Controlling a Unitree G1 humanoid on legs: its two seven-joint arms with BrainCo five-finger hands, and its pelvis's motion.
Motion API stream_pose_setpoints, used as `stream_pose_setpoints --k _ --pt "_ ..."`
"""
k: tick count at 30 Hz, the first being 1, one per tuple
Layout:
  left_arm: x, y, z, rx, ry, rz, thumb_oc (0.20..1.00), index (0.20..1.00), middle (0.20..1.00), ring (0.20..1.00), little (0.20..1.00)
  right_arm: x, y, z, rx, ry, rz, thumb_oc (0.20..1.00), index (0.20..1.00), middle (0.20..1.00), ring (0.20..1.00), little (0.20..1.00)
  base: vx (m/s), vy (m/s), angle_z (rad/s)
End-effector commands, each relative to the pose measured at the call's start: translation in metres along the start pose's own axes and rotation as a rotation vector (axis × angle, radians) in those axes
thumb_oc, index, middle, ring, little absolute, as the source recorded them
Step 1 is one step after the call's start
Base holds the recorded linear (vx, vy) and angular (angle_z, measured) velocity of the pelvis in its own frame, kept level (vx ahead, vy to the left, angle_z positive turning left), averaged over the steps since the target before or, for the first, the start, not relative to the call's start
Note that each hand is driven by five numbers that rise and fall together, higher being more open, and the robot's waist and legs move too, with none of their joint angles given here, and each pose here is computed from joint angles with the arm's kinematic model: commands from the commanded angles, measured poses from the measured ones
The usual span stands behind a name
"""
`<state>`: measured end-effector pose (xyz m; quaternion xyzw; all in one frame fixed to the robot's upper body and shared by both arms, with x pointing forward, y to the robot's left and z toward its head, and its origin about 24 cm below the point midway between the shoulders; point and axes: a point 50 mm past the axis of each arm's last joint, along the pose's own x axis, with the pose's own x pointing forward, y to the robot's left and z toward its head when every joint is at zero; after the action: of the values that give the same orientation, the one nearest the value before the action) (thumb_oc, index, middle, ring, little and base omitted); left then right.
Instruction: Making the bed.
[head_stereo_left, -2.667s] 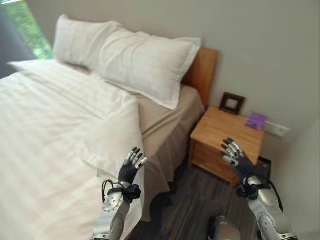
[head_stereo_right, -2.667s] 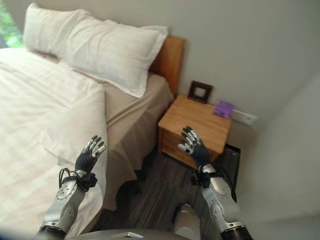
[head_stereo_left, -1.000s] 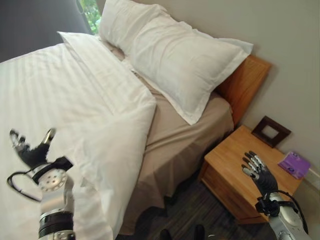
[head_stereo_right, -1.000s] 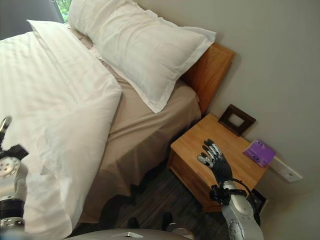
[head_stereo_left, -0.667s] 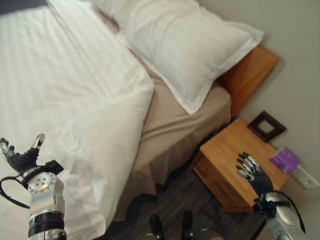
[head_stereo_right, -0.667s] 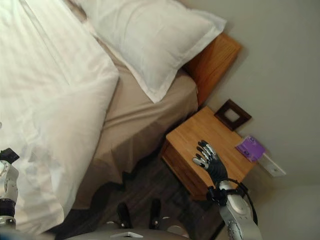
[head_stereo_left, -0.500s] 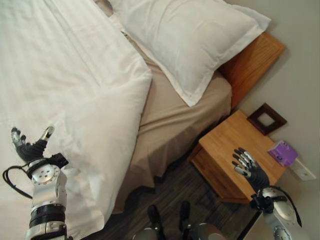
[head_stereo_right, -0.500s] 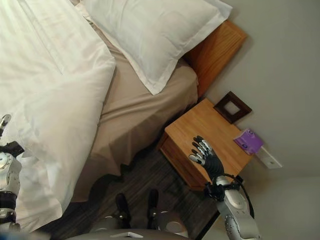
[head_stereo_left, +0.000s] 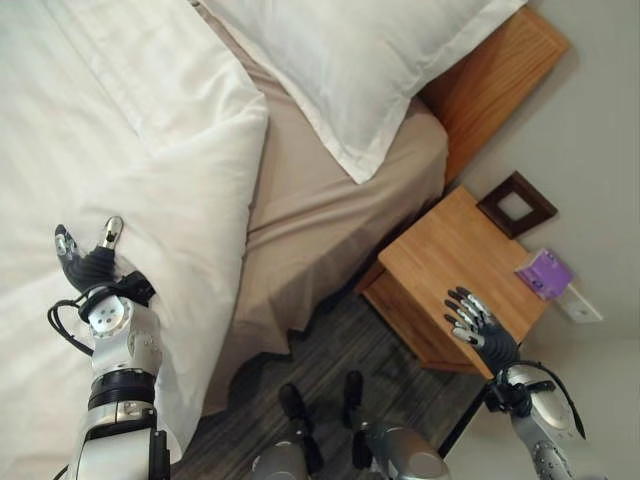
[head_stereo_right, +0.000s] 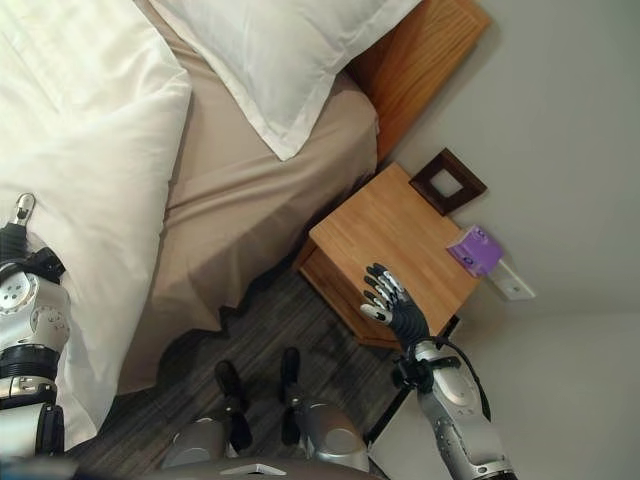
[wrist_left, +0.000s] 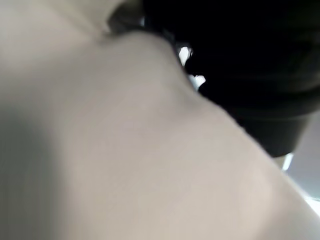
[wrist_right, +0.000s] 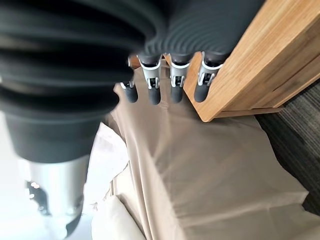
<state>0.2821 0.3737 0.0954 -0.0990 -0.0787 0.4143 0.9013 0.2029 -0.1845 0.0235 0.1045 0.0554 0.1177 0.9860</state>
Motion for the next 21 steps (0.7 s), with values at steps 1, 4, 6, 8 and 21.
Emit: stream_pose_setpoints --k 1,4,6,8,21 --pt "-0.015 -0.027 -0.038 0.137 0.143 -0.145 0.300 0.300 0.300 0.300 0.300 0.005 0.007 0.020 0.033 -0.115 0.035 1.000 1.000 1.000 1.000 1.000 0.01 0.020 -0.18" --pt "-0.028 -0.061 -0.038 0.265 0.091 -0.307 0.200 0.200 0.200 0.200 0.200 0.008 0.006 0.024 0.006 -0.124 0.041 1.000 1.000 1.000 1.000 1.000 0.00 0.009 -0.02" --pt "-0.032 -0.072 -0.038 0.314 0.069 -0.362 0.200 0.200 0.200 0.200 0.200 0.010 0.007 0.025 0.005 -0.129 0.047 1.000 1.000 1.000 1.000 1.000 -0.01 0.005 0.02" --pt "-0.046 -0.106 -0.035 0.402 0.004 -0.497 0.200 0.200 0.200 0.200 0.200 0.013 0.009 0.027 -0.002 -0.134 0.062 1.000 1.000 1.000 1.000 1.000 -0.03 0.017 0.04" --pt "-0.164 -0.198 -0.086 0.453 0.078 -1.045 0.200 0.200 0.200 0.200 0.200 0.016 0.012 0.031 -0.008 -0.140 0.058 1.000 1.000 1.000 1.000 1.000 -0.01 0.004 -0.03"
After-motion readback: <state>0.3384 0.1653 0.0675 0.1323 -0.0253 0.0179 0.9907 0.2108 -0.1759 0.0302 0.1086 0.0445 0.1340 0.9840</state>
